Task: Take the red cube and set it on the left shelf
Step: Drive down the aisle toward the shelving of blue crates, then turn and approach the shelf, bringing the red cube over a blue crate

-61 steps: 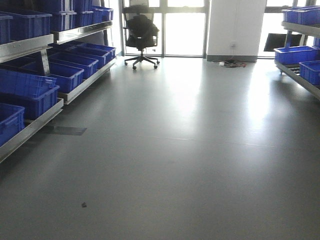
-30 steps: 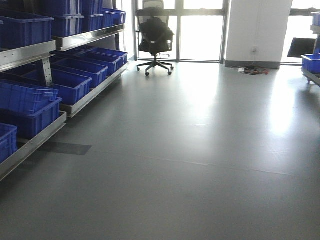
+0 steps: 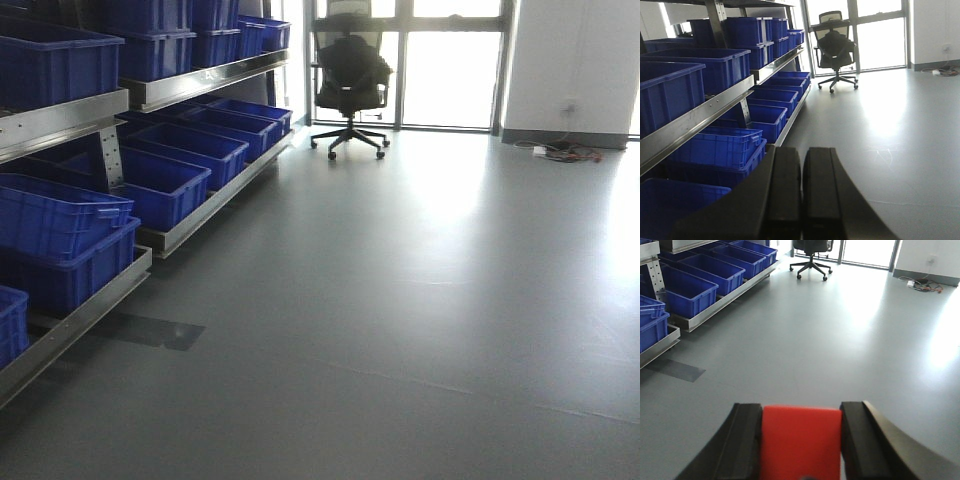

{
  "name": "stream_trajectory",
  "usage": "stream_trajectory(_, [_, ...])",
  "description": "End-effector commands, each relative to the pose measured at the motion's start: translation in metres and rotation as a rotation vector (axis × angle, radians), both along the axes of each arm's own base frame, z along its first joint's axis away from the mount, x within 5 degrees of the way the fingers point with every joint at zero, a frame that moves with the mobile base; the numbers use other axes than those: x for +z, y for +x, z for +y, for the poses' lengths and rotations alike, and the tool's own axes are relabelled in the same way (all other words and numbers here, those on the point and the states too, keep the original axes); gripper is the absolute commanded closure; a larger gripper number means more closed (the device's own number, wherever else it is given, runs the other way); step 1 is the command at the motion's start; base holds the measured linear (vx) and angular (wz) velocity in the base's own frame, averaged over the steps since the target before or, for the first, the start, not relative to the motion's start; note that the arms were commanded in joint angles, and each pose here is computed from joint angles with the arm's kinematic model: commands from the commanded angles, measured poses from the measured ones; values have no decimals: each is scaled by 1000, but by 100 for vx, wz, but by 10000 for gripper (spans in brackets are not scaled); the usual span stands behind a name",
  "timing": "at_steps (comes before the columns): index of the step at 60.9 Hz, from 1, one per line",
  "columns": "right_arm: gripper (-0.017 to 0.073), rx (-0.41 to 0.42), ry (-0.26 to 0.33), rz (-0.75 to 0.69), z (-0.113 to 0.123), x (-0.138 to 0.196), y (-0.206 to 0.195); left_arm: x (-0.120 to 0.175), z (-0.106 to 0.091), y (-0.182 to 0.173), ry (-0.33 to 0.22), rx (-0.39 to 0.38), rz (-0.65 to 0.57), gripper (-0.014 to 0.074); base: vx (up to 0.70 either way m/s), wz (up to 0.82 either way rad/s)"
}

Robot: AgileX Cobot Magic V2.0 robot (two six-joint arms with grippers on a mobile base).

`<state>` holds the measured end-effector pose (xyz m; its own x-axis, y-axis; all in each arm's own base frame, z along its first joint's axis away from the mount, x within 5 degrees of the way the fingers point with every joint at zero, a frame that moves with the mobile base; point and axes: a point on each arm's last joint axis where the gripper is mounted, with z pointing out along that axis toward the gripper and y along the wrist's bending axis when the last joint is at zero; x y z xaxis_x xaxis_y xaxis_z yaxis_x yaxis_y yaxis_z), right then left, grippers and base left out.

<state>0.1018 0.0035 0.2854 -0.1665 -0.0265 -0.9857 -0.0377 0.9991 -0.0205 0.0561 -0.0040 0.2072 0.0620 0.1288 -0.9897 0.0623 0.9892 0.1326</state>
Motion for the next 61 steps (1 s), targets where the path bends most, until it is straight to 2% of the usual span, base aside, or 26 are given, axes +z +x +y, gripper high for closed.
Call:
stream_trajectory(1, [500,-3,-15,-111,0,17,1,0,0,1,-8,1,-60,488,55,24])
stream_trajectory(61, [500,-3,-15,-111,0,17,1,0,0,1,-8,1,-60,488,51,38])
